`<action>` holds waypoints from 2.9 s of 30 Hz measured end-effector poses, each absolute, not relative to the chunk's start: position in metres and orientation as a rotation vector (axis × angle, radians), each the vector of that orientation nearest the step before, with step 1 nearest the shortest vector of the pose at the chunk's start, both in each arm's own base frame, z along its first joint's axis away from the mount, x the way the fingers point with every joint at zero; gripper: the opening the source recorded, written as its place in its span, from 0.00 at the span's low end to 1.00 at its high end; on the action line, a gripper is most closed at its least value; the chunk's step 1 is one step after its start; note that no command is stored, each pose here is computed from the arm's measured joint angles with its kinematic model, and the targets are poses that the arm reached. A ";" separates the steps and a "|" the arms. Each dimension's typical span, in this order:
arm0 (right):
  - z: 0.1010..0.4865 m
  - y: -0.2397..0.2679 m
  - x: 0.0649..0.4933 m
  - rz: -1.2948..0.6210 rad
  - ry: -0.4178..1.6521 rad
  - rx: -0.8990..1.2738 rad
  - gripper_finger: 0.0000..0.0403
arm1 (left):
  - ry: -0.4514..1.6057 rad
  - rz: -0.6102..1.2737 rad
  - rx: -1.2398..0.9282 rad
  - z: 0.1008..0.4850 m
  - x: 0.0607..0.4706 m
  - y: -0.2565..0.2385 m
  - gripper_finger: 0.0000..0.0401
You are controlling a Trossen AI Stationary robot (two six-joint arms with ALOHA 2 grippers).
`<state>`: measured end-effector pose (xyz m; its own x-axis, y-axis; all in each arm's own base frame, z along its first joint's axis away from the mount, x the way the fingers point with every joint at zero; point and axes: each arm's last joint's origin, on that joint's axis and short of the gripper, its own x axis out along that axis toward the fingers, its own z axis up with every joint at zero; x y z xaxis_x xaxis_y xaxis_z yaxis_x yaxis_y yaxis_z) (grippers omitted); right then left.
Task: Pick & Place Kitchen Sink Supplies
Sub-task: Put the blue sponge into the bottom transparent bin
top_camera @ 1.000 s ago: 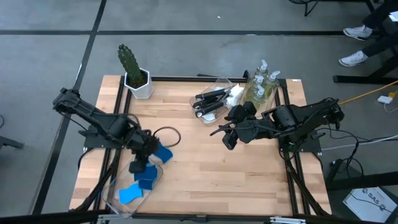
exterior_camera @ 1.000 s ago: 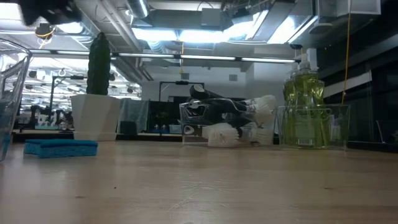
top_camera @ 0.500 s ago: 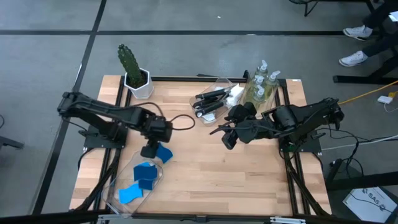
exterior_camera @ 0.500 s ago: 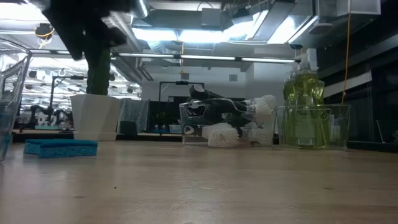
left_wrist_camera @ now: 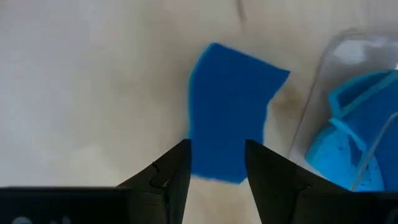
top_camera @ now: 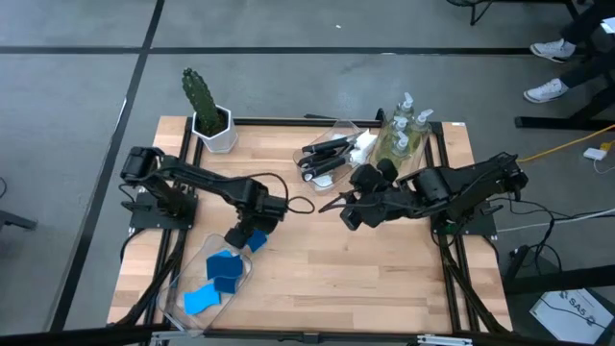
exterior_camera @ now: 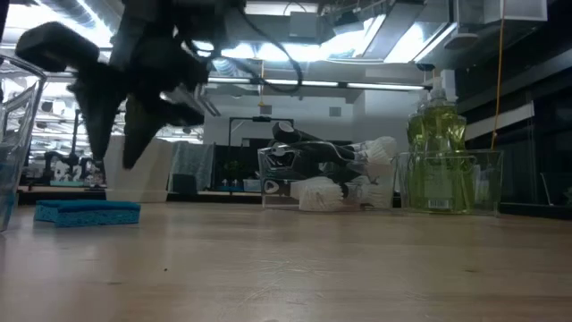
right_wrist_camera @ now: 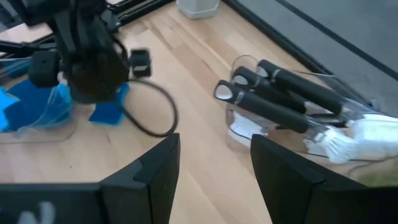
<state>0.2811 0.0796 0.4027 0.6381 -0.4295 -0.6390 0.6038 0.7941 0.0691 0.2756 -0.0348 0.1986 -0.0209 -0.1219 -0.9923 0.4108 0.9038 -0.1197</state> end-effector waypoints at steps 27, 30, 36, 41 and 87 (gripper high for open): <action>0.403 0.073 0.260 -0.703 0.701 0.325 0.49 | 1.426 -0.569 0.227 0.146 0.264 -0.026 0.31; 0.403 0.073 0.260 -0.703 0.700 0.326 0.49 | 1.448 -0.565 0.169 0.149 0.265 -0.021 0.26; 0.403 0.074 0.261 -0.699 0.690 0.334 0.49 | 1.427 -0.592 0.076 0.174 0.271 -0.012 0.23; 0.404 0.074 0.261 -0.697 0.686 0.336 0.49 | 1.335 -0.570 0.134 0.190 0.276 -0.004 0.23; 0.404 0.074 0.262 -0.690 0.684 0.330 0.49 | 1.776 0.379 -0.650 0.146 0.249 -0.010 0.57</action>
